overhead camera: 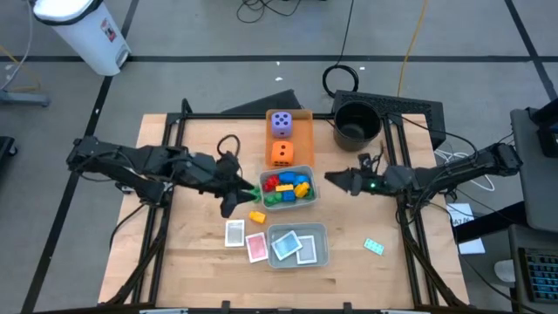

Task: Pick & Place Toys
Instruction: Put the white and brown playing card pack into the bottom gray bin

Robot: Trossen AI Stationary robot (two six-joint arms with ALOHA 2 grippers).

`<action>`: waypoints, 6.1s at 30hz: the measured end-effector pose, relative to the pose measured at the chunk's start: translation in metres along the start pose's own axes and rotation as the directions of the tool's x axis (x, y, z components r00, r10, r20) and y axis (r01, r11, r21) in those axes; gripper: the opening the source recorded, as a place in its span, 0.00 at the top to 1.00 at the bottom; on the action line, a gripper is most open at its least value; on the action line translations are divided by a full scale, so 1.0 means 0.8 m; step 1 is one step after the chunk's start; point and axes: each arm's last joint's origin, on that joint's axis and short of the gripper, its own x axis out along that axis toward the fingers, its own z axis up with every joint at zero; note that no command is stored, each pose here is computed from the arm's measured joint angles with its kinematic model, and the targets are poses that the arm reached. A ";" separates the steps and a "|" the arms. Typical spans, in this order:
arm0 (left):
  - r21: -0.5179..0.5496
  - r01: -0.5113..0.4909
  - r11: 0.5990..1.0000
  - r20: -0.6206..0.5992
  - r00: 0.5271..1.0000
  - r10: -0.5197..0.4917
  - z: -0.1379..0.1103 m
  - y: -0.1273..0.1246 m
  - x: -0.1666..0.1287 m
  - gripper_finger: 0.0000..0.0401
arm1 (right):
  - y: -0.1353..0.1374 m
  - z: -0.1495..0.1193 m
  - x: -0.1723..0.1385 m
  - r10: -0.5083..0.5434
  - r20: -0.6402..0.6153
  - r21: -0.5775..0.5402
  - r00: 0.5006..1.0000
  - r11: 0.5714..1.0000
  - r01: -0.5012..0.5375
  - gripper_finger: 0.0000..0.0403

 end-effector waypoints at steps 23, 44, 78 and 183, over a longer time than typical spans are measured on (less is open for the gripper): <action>0.044 -0.220 0.974 -0.180 0.958 0.224 -0.038 0.009 -0.001 0.52 | 0.120 0.051 0.010 0.180 -0.040 -0.382 0.983 0.906 -0.181 0.38; -0.286 -0.724 0.627 -0.613 0.641 0.461 -0.159 0.069 0.100 0.52 | 0.101 0.012 0.049 -0.199 -0.259 -0.701 0.945 0.712 -0.042 0.38; -0.529 -0.777 0.341 -0.581 0.625 0.521 -0.189 0.061 0.128 0.09 | 0.079 -0.006 0.043 -0.229 -0.457 -0.653 0.860 0.743 -0.149 0.38; 0.214 -0.240 0.947 -0.213 0.935 0.285 0.033 -0.026 0.145 0.25 | 0.057 0.008 0.118 0.029 -0.514 0.063 0.857 0.998 0.005 0.38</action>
